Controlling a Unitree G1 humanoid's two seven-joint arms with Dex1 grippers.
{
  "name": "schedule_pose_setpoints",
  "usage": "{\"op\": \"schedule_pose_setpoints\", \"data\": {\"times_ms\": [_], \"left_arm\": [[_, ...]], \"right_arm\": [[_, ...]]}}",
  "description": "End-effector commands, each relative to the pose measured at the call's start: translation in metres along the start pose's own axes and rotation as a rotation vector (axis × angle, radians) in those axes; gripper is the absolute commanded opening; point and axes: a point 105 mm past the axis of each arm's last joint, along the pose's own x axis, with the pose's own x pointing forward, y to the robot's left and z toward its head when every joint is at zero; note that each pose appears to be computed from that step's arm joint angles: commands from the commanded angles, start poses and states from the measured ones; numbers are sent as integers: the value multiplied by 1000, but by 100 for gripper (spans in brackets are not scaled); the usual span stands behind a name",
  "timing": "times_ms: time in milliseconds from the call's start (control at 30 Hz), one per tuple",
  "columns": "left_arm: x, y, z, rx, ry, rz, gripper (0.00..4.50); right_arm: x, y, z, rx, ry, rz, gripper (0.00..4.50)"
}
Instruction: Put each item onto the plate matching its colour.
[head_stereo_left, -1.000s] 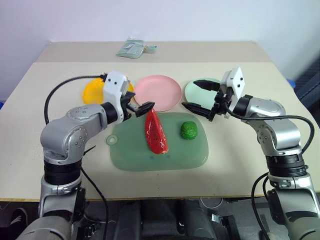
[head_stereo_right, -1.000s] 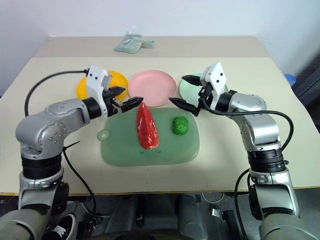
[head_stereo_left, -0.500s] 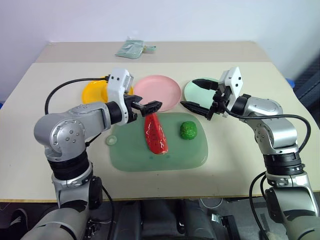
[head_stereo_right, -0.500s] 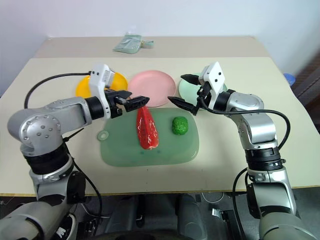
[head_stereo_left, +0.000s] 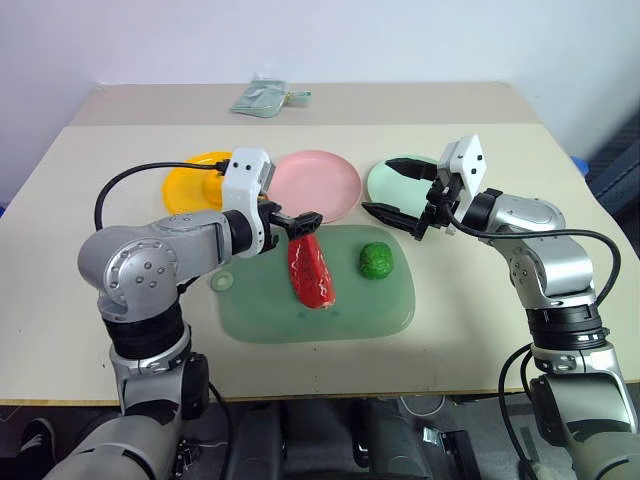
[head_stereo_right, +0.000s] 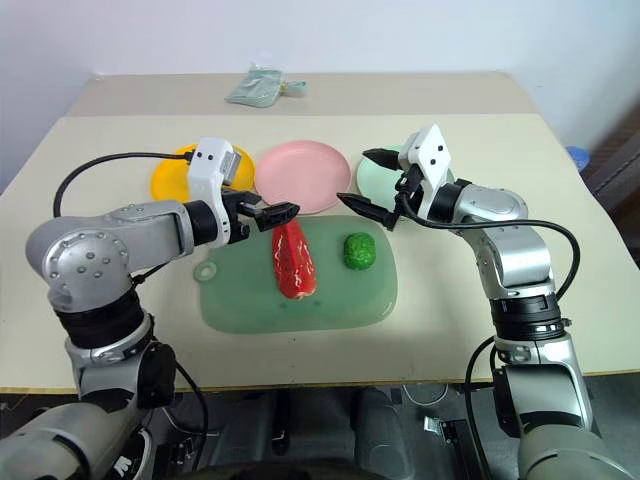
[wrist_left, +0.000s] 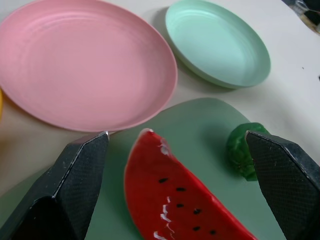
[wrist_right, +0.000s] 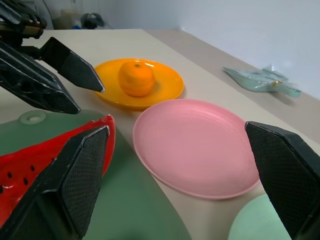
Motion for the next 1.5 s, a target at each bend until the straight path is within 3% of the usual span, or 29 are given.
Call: {"op": "schedule_pose_setpoints", "data": {"times_ms": [33,533,900,1267,1500], "left_arm": [[-3,-2,-5,3,25,-25,448],[18,-10,-33,-67,134,-53,448],[25,-11,-20,75,110,-121,448],[26,-17,-35,164,124,-150,448],[28,-12,-35,223,121,-122,114]], "right_arm": [[0,-3,12,-39,-40,-3,450],[2,-2,11,-53,-37,0,450],[3,-1,10,-54,-35,2,450],[1,-3,9,-61,-28,-9,450],[1,-4,8,-65,-25,-12,450]]}}
